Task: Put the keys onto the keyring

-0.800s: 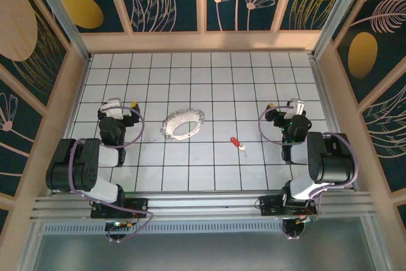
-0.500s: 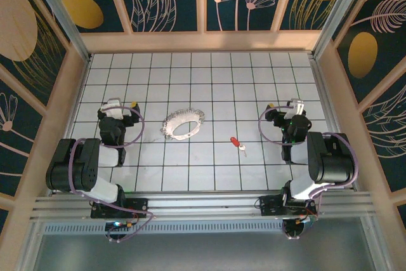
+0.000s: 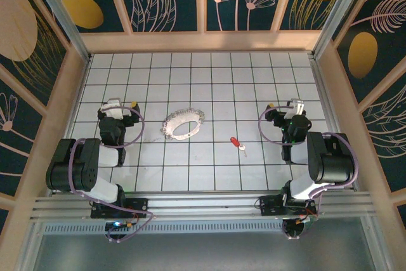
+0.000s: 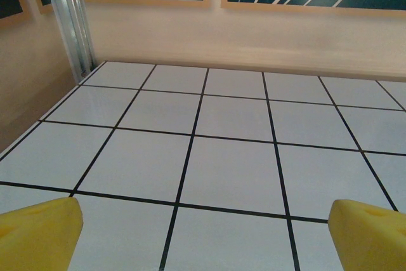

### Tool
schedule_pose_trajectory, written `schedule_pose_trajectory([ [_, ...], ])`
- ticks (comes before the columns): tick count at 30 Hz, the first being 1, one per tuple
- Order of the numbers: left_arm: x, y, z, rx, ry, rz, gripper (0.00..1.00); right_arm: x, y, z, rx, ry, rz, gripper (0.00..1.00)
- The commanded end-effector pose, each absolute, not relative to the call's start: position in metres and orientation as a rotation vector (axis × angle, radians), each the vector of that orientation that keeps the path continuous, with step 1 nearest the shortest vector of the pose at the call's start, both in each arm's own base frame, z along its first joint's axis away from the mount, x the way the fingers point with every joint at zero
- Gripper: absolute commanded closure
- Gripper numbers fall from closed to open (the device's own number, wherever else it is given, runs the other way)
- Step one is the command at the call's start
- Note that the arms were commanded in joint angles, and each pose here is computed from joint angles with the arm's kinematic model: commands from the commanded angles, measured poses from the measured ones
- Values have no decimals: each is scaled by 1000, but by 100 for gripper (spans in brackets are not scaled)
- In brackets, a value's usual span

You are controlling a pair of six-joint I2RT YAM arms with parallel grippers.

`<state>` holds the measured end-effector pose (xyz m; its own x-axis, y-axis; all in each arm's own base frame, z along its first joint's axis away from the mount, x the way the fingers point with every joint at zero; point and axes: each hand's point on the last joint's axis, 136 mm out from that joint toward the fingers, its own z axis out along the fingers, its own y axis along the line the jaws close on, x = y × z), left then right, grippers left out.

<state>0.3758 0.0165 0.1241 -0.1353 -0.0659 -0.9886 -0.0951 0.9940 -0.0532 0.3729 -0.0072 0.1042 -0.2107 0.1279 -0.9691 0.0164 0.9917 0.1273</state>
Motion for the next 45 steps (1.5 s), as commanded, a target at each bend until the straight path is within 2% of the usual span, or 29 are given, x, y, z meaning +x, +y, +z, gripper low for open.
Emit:
schedule_pose_trajectory([
  [1, 379, 18, 134, -138, 1670, 17, 1, 378, -6, 121, 81, 1720, 109, 1],
  [13, 381, 23, 147, -163, 1688, 37, 1, 376, -22, 147, 167, 1702, 92, 1],
  [17, 384, 27, 160, -183, 1710, 57, 1, 378, -41, 163, 296, 1695, 52, 1],
  [20, 389, 26, 172, -213, 1742, 29, 1, 381, -52, 172, 398, 1720, 50, 1],
  [24, 394, 20, 198, -333, 1723, -123, 2, 386, -39, 187, 351, 1752, 123, 1],
  [31, 406, -10, 221, -509, 1728, -464, 1, 381, -10, 198, 331, 1799, 336, 1],
  [35, 404, -54, 221, -400, 1805, -498, 1, 375, -29, 189, 591, 1815, 381, 1],
  [40, 391, -89, 214, -311, 1859, -573, 2, 377, -26, 170, 635, 1907, 411, 1],
  [45, 377, -117, 203, -214, 1907, -612, 2, 374, 2, 150, 568, 1998, 437, 1],
])
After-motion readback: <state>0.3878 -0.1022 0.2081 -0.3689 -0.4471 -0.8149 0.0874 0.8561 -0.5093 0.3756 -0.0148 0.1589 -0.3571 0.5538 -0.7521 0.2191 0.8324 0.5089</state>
